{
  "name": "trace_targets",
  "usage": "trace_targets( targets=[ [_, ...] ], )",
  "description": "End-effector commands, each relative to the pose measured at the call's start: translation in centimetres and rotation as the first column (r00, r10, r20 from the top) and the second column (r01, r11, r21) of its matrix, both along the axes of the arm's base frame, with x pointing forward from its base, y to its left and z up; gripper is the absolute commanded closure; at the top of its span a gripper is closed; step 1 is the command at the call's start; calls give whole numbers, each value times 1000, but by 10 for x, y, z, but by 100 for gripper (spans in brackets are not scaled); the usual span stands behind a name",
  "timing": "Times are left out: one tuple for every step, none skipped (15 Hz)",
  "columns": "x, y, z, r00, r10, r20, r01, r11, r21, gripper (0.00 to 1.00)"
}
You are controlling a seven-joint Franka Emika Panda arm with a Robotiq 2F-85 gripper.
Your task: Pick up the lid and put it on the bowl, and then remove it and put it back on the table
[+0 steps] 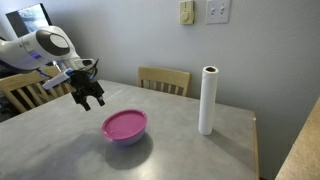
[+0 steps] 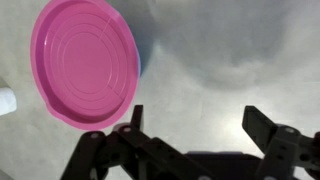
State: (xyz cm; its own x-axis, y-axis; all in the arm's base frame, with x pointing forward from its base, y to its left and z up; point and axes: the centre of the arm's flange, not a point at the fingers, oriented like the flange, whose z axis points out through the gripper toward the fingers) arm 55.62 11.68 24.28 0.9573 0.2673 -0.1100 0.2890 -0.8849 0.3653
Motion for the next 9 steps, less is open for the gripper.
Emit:
trace_targets(
  targets=[
    [-13, -14, 28, 994, 93, -54, -84, 986, 143, 0],
    [-14, -17, 34, 991, 117, -66, -103, 978, 179, 0],
    [-14, -22, 41, 987, 138, -80, -119, 970, 212, 0],
    [-15, -27, 48, 985, 145, -88, -121, 965, 232, 0],
    [-15, -32, 54, 983, 159, -93, -130, 957, 259, 0],
    [-17, -36, 60, 980, 176, -97, -142, 949, 283, 0],
    [-18, -40, 66, 976, 194, -101, -155, 939, 307, 0],
    [-17, -45, 71, 971, 219, -101, -173, 926, 336, 0],
    [-18, -49, 76, 969, 225, -101, -176, 919, 354, 0]
  ],
)
